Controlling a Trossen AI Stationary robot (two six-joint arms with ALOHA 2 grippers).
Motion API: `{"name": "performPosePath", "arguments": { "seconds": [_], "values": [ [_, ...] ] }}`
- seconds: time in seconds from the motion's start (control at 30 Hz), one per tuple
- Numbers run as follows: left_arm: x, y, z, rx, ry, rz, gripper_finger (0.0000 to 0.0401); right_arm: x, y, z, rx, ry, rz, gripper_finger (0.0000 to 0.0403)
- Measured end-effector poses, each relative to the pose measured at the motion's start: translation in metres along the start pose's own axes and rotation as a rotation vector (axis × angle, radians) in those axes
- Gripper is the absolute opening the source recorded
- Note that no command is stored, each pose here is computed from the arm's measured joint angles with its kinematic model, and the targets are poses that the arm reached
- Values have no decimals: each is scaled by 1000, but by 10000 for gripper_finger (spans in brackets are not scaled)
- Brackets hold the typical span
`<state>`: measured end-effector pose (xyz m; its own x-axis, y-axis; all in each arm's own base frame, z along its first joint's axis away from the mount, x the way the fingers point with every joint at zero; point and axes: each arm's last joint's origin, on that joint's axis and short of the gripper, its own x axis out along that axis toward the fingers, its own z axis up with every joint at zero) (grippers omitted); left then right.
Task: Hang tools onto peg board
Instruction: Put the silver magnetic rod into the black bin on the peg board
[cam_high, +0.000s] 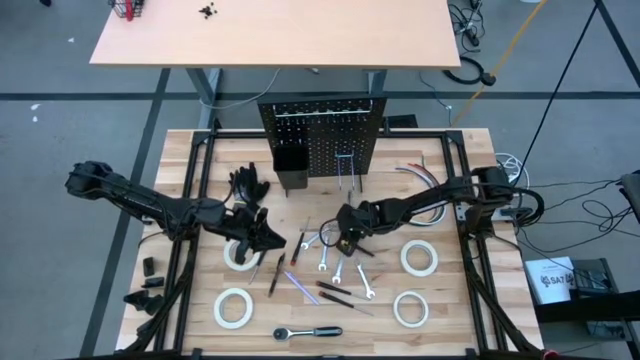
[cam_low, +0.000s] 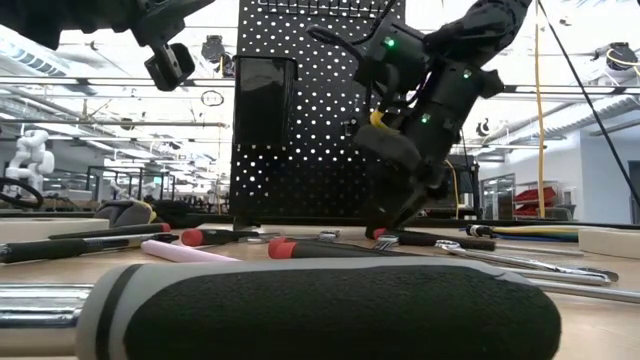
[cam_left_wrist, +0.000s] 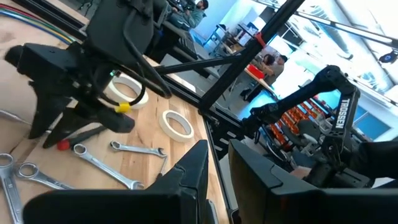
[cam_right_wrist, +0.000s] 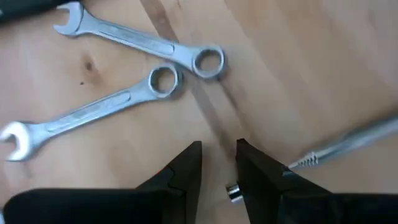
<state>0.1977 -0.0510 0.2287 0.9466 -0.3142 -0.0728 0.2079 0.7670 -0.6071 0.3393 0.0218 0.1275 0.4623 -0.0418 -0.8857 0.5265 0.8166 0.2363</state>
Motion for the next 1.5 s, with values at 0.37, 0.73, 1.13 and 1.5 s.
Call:
{"name": "performPosePath", "arguments": {
  "seconds": [0.37,0.73,1.13,1.5],
  "values": [
    [0,-3,-2,5,12,-11,66,-61,19,-5,63,-366,-215,93],
    [0,-2,-3,11,15,-7,66,-31,6,-12,284,-278,-295,93],
    [0,-2,-2,10,9,-2,66,14,0,-23,356,-214,-349,92],
    [0,-2,-2,2,9,-2,66,10,8,-37,246,-153,-370,15]
  ]
}}
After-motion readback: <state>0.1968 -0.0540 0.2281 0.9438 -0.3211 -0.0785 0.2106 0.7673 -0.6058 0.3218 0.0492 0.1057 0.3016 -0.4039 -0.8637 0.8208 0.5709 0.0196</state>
